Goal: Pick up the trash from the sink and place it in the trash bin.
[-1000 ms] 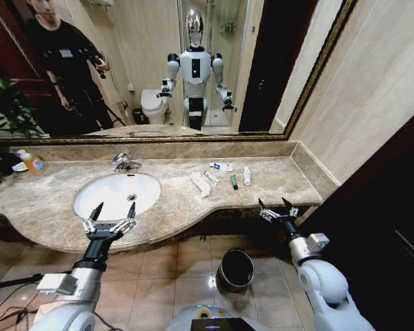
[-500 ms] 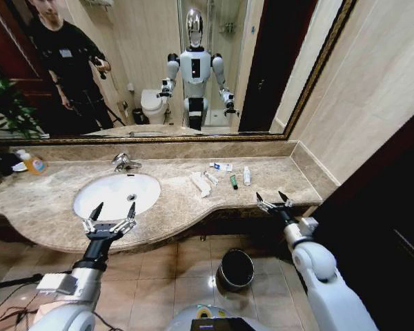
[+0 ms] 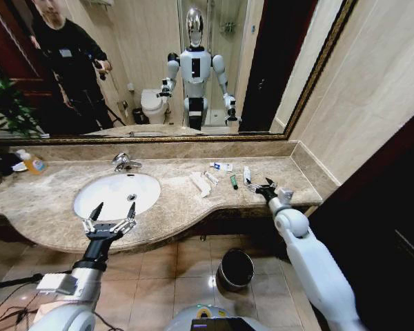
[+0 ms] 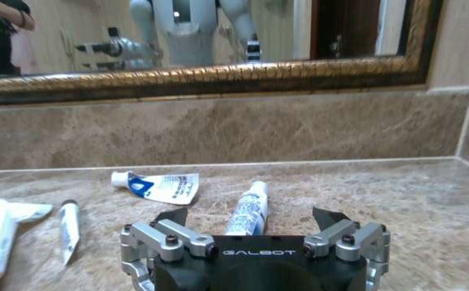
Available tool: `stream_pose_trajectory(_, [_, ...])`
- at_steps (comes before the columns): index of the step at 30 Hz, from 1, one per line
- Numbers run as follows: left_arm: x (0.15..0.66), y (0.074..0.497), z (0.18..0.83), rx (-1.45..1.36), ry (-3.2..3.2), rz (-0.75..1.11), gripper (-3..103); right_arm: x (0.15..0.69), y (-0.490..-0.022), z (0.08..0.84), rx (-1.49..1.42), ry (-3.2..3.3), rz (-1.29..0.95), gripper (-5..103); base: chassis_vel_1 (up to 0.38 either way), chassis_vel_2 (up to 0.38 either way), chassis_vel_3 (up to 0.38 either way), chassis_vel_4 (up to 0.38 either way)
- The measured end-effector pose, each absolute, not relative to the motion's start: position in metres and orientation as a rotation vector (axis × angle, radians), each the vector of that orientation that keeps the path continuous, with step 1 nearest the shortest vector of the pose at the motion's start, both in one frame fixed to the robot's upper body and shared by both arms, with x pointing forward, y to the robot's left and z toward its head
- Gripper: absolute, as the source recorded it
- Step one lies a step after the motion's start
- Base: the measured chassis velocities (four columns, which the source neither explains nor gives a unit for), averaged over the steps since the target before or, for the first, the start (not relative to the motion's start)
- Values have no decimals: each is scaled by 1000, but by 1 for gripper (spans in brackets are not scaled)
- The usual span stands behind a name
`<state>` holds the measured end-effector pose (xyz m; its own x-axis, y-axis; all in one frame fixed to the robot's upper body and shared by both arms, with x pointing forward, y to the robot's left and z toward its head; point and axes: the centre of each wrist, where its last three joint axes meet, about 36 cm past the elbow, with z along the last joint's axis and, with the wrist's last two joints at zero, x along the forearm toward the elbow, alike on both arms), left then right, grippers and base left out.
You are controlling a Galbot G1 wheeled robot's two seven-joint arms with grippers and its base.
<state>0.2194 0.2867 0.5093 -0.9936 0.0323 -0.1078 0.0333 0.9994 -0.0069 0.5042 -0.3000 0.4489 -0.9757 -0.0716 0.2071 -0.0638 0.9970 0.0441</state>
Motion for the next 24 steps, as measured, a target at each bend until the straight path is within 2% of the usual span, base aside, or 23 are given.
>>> stream_pose_trajectory(8, [219, 287, 509, 50, 3033, -13, 100, 549, -299, 461, 68, -2860, -89, 100, 0, 0, 0, 0])
stream_pose_trajectory(21, [219, 287, 509, 50, 3033, -13, 100, 559, -290, 457, 76, -2834, -114, 102, 0, 0, 0, 0])
stream_pose_trajectory(24, [219, 287, 509, 50, 3033, -13, 100, 559, -288, 455, 78, -2830, -107, 99, 0, 0, 0, 0])
